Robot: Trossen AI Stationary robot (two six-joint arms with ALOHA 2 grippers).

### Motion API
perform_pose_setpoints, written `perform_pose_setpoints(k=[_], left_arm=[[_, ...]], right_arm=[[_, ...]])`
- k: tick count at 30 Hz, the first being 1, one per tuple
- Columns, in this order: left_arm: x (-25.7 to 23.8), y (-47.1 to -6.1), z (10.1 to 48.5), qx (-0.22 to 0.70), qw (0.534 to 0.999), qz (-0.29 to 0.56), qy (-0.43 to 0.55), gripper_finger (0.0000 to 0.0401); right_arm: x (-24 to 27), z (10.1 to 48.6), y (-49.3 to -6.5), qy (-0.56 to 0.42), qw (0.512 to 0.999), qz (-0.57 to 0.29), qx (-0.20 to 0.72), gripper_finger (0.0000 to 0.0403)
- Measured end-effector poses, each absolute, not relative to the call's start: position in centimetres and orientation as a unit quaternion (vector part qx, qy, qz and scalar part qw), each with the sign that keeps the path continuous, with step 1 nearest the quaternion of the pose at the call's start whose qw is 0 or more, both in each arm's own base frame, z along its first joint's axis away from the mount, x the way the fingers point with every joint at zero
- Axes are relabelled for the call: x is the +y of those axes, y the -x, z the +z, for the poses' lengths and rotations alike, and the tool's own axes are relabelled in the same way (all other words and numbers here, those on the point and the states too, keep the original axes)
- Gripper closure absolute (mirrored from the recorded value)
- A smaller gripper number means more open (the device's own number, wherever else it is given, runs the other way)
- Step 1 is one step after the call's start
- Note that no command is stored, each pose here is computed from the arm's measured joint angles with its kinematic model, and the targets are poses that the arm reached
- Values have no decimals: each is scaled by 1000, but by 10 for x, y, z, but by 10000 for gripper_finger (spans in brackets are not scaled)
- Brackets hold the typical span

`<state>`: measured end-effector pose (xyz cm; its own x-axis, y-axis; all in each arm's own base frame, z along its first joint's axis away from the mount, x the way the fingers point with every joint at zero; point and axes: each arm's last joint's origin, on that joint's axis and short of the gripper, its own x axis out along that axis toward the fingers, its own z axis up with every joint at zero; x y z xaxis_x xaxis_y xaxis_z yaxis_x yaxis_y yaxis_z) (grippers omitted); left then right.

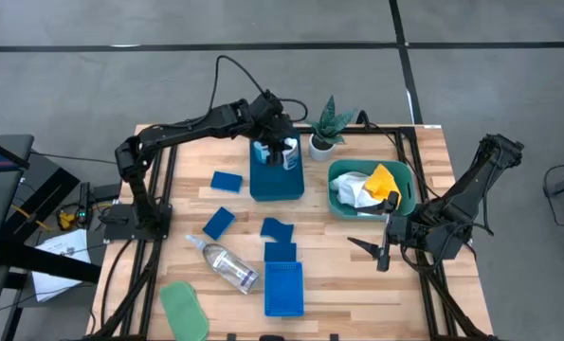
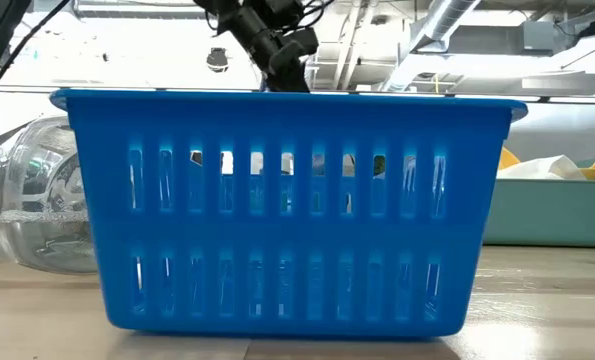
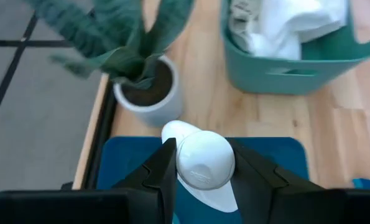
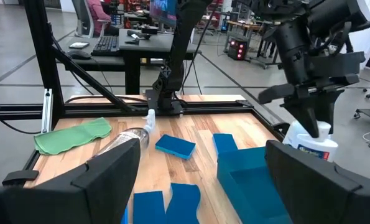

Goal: Pick & Place Kitchen Items
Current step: Put the white plastic restorer bottle into the blue bin

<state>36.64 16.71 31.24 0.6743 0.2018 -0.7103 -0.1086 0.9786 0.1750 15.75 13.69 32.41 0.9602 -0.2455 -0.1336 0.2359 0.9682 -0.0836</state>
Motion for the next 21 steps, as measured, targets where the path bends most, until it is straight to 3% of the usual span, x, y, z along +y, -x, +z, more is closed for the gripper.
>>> perform_pose_setpoints(k=[21], left_arm=[[173,-367,296,390,910,130,-55,291]], right_arm=[[137,324,-158,33,989,-122,72,67]])
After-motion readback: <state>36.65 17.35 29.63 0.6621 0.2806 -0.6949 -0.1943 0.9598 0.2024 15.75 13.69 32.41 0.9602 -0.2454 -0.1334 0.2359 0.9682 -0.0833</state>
